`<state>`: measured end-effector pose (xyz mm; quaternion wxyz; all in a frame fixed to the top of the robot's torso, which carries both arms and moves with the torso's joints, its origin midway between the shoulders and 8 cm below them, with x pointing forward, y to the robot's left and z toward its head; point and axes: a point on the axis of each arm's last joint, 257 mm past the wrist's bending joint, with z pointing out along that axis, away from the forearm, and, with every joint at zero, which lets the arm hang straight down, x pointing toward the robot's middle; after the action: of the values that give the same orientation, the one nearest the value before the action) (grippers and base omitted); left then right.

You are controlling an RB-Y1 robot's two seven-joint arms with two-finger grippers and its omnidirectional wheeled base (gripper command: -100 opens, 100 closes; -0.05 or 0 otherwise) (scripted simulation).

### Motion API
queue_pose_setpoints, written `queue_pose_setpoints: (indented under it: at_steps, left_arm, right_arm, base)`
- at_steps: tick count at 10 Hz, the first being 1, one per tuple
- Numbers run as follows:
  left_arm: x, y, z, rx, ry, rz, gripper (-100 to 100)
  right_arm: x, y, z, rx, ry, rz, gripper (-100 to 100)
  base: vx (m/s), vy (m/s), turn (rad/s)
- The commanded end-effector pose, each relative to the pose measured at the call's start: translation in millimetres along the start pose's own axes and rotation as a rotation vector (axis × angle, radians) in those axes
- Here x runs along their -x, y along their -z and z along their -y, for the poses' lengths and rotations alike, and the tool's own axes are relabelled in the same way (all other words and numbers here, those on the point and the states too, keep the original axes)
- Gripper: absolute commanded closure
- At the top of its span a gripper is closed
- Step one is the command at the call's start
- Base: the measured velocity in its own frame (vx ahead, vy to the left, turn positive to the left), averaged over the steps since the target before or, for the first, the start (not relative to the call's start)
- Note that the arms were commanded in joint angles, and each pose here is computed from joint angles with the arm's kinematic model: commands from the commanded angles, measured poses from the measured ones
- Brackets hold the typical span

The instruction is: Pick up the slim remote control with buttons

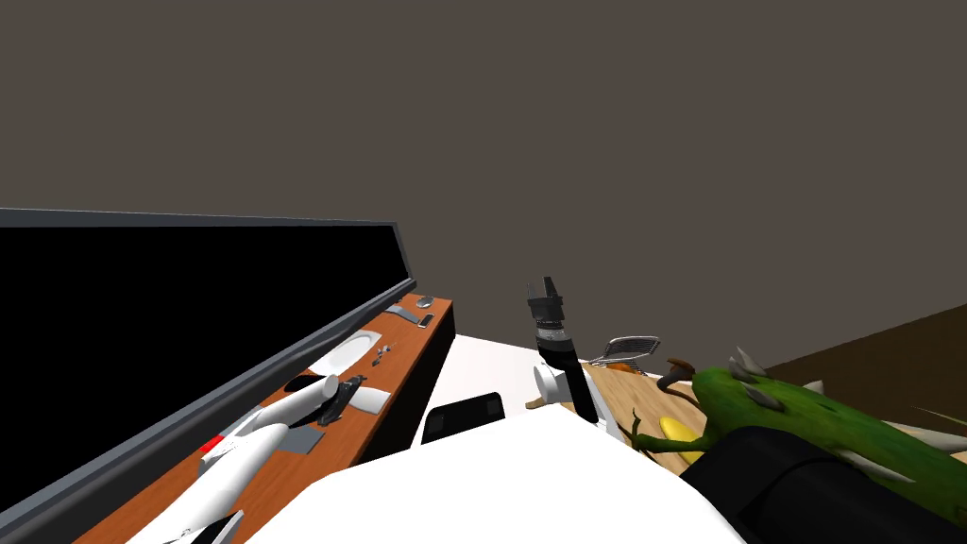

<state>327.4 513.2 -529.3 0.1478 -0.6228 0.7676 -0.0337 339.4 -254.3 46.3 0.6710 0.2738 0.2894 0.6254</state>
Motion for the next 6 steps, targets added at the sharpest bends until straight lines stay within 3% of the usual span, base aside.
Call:
queue_pose_setpoints:
  at_steps: [1, 2, 4, 6]
  left_arm:
    - [-6.3, -2.9, -11, 0.037, 0.002, -0.026, -100]
    - [-6.3, -2.9, -11, 0.037, 0.002, -0.026, -100]
    - [-20.1, -6.7, -37, 0.112, 0.007, -0.085, -100]
    - [-25.4, -6.9, -45, 0.137, 0.006, -0.108, -100]
  right_arm:
    - [0, 0.0, 0, 0.0, 0.0, 0.0, 0]
    - [0, 0.0, 0, 0.0, 0.0, 0.0, 0]
    - [0, 0.0, 0, 0.0, 0.0, 0.0, 0]
    - [0, 0.0, 0, 0.0, 0.0, 0.0, 0]
  base:
    - [0.025, 0.061, -0.121]
    - [0.009, 0.02, 0.024]
    - [0.022, 0.041, -0.197]
    - [0.022, 0.048, -0.107]
